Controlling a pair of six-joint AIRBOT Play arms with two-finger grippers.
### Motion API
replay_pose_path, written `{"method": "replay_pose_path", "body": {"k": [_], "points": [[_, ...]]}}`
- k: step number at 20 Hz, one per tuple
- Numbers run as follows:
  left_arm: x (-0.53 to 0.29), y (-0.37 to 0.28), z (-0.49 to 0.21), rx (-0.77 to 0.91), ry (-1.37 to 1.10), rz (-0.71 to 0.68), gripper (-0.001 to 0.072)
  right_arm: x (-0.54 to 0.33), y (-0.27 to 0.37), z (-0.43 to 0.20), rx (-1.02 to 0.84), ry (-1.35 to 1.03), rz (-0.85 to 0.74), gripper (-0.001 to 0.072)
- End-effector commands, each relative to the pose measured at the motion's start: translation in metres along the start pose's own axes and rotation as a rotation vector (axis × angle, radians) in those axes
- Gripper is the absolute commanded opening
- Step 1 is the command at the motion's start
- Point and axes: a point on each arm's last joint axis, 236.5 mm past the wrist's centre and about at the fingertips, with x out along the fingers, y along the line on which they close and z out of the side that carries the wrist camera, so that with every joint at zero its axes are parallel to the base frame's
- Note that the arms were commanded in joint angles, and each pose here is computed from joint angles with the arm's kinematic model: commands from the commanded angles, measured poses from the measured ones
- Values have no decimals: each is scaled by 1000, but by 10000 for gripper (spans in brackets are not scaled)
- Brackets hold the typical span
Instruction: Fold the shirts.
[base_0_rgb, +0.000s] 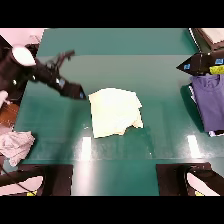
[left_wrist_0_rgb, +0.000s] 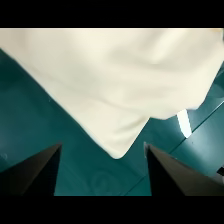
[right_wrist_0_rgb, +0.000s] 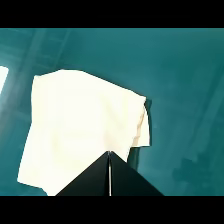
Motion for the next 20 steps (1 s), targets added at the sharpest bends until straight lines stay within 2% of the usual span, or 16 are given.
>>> {"method": "replay_pose_path", "body": {"k": [1, 5, 9, 15, 16, 18, 19, 20], "points": [[56, 18, -71, -160, 93, -97, 612, 7, -4, -5, 12, 14, -1, 20], [97, 25, -94, -288, 42, -156, 612, 22, -12, -22, 41, 65, -3, 20], [108, 34, -93, -345, -17, -147, 612, 27, -15, -29, 52, 87, -4, 20], [137, 8, -86, -228, -41, -90, 611, 27, -15, -28, 51, 82, -4, 20], [140, 3, -85, -215, -44, -88, 579, 27, -15, -30, 52, 89, -3, 19], [141, -2, -85, -218, -43, -98, 87, 28, -13, -36, 99, 113, -1, 20], [140, -2, -83, -219, -46, -99, 30, 32, -11, -42, 109, 131, 4, 20], [138, -3, -82, -216, -43, -105, 23, 39, -6, -51, 106, 162, 14, 20]]}}
